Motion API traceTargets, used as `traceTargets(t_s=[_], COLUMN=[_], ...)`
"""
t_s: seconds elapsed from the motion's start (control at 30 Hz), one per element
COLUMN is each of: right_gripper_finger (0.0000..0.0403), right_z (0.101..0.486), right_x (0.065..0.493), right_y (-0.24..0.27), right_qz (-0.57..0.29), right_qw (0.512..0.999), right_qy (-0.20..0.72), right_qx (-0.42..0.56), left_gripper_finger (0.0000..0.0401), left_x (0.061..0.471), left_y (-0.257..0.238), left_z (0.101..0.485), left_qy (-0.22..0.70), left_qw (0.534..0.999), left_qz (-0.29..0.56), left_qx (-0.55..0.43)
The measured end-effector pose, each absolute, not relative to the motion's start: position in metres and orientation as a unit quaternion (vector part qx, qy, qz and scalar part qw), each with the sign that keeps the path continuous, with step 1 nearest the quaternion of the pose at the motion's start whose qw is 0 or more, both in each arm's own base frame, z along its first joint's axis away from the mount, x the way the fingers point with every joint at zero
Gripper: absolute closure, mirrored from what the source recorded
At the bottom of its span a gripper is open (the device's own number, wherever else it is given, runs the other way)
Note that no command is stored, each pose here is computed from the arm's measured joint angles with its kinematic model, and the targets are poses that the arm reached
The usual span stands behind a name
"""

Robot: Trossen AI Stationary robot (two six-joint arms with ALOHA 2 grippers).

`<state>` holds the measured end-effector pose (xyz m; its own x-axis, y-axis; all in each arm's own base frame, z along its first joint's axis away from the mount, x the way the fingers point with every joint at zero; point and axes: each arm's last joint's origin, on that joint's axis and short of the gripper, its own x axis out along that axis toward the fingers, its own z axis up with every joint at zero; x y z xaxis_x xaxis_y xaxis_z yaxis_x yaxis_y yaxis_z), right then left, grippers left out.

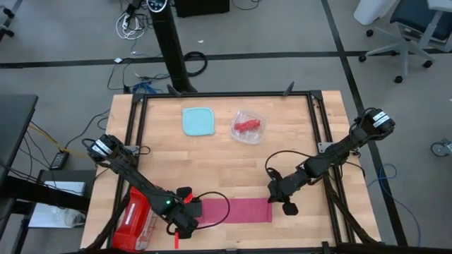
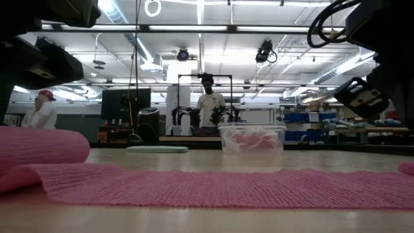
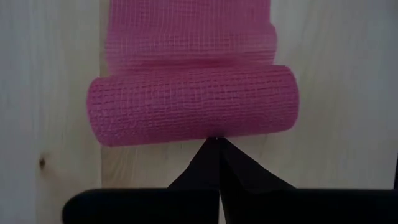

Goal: Roll bandage
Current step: Roll the pink bandage

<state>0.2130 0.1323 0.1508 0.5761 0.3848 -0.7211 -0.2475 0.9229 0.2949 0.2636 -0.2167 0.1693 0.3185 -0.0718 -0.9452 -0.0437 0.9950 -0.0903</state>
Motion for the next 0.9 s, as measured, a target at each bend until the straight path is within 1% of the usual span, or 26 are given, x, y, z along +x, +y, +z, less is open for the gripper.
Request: traceTargets(t_s=[0.33, 0.9], right_gripper_finger=[0.0392, 0.0392], right_z=[0.1465, 0.1456], right_x=[0.2054, 0.2049], right_y=[0.1356, 0.1344], right_qz=[0.166, 0.153], right_qw=[0.869, 0.873], right_qy=[0.458, 0.457], right_qx=[0.091, 0.078], left_gripper_finger=[0.0400, 0.0400], left_x=[0.2662, 0.2662], left_y=[-0.2183, -0.2182], left_z=[0.1723, 0.1723], left_qy=[0.574, 0.574], left_qw=[0.817, 0.817], left_qz=[-0.011, -0.010], left_qx=[-0.053, -0.051])
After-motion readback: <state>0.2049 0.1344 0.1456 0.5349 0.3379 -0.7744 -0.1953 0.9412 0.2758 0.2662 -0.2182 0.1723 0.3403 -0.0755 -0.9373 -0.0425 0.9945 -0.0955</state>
